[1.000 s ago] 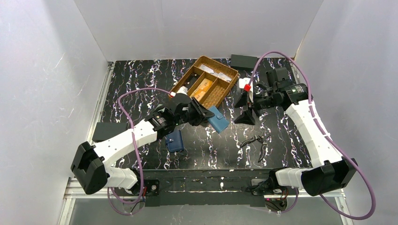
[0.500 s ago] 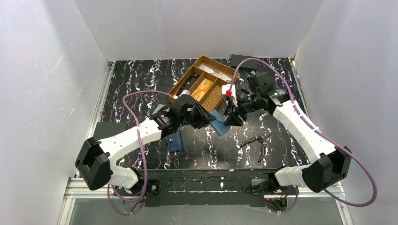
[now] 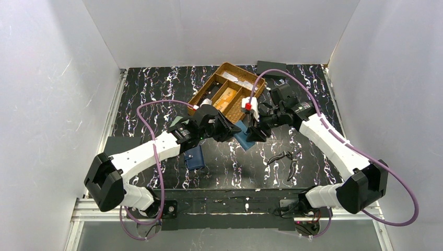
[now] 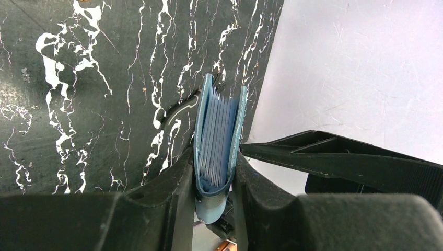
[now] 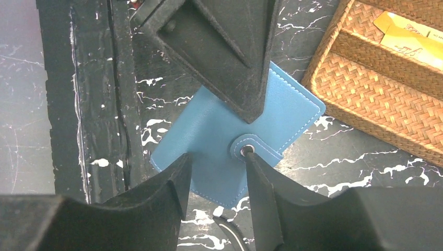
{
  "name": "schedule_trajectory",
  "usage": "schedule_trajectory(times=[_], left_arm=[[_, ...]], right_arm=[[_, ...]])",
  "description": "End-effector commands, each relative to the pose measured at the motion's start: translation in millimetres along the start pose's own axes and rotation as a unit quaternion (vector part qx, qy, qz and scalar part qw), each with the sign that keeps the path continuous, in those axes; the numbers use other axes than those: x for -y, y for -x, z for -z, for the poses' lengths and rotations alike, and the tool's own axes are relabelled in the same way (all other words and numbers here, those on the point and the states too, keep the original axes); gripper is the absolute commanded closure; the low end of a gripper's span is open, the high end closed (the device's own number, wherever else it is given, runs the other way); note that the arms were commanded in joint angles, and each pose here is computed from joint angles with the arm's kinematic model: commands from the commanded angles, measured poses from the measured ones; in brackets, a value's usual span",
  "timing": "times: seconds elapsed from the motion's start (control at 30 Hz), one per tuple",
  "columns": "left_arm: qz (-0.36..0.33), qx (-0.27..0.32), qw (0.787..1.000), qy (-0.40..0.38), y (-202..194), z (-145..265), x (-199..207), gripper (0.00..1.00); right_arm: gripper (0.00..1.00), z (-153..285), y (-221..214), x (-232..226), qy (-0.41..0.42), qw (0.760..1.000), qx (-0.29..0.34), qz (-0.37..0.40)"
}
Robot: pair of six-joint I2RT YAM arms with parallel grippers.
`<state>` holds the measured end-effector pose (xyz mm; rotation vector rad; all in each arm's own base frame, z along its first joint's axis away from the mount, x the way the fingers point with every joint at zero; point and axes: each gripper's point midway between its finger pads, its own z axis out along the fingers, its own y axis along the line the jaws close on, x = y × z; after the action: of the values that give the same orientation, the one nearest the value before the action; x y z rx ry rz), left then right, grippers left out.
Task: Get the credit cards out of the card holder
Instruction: Open the card holder at the center of the board.
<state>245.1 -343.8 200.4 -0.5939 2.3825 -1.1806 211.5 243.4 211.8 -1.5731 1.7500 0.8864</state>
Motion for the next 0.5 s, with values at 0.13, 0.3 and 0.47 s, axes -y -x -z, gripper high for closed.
schedule_trajectory(times=[0.13, 0.3, 0.47], left_arm=[[0.012, -0.007, 0.998, -0.065, -1, 8, 40, 1.0], [0.012, -0.008, 0.998, -0.069, -1, 9, 42, 1.0], [0.015, -0.011, 0.997, -0.072, -2, 8, 44, 1.0]], right_arm=[[0.55, -6, 10, 16, -0.027, 1.0, 0.006, 0.003], [0.61, -7, 9, 25, -0.048, 0.999, 0.0, -0.001], [0.68, -8, 13, 29, -0.053, 0.999, 0.003, -0.004]])
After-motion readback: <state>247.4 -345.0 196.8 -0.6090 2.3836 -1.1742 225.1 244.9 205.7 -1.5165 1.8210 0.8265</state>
